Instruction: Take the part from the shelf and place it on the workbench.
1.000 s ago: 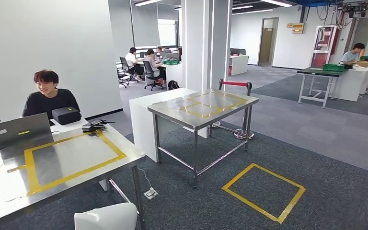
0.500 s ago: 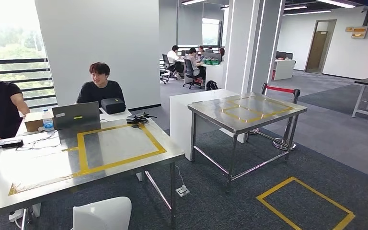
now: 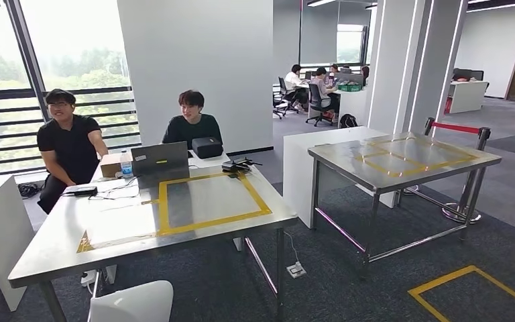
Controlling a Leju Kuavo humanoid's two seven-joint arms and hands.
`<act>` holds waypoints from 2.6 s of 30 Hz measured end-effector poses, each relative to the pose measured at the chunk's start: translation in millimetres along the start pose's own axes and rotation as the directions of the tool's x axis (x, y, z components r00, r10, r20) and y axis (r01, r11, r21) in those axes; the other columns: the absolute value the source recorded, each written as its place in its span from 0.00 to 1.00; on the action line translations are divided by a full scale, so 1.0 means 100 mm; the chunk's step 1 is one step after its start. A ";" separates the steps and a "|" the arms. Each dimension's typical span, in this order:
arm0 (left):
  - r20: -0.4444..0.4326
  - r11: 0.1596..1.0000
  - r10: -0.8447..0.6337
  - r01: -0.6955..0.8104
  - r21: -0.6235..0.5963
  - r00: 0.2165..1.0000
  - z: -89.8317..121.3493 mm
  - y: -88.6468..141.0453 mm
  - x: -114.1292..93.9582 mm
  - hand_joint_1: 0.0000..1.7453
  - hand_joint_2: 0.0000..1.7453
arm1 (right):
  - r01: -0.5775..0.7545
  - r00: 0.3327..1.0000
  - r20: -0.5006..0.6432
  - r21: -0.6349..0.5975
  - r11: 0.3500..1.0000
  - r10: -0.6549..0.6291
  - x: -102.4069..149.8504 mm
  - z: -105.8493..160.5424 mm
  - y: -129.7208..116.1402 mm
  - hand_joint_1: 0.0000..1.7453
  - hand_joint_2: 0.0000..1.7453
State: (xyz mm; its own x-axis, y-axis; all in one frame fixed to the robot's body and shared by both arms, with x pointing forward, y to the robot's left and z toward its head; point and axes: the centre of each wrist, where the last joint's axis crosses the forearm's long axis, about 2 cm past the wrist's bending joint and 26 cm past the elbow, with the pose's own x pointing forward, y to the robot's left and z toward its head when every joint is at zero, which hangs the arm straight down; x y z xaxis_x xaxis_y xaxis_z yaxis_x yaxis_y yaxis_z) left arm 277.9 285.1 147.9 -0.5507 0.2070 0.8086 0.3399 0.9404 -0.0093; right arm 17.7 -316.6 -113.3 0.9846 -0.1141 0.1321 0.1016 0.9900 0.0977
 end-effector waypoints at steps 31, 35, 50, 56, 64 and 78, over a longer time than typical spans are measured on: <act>-0.016 0.999 -0.002 0.002 0.037 1.000 0.14 0.02 -0.08 1.00 1.00 | 0.022 0.999 -0.029 -0.045 0.999 -0.023 0.02 0.00 -0.03 0.00 0.00; -0.018 0.999 0.002 -0.001 0.044 1.000 0.17 0.02 -0.10 1.00 1.00 | 0.011 1.000 -0.021 -0.048 0.999 -0.012 0.02 0.01 -0.07 0.00 0.00; -0.054 0.998 0.029 -0.026 0.054 0.998 0.20 -0.06 -0.20 1.00 1.00 | -0.093 0.995 -0.028 -0.035 0.995 0.092 0.03 0.01 -0.10 0.00 0.00; -0.077 0.998 0.043 -0.039 0.058 0.996 0.26 -0.16 -0.25 1.00 1.00 | -0.102 0.994 -0.044 -0.062 0.993 0.100 0.03 0.02 -0.16 0.00 0.00; -0.094 0.996 0.079 -0.073 0.059 0.992 0.32 -0.30 -0.30 1.00 1.00 | -0.087 0.993 -0.083 -0.107 0.990 0.078 -0.04 0.05 -0.29 0.00 0.00; -0.069 0.997 0.066 -0.063 0.046 0.995 0.25 -0.30 -0.22 1.00 1.00 | -0.083 0.997 -0.009 -0.079 0.993 0.082 -0.01 0.04 -0.25 0.00 0.00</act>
State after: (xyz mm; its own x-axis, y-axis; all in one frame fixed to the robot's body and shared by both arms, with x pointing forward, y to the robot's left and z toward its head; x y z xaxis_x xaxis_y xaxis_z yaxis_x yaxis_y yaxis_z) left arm 261.1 259.5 115.7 -0.4730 0.2497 0.8449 0.3388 0.9368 -0.0872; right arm 13.5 -341.4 -112.0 0.9909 -0.0315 0.1308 0.0307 0.9995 0.0078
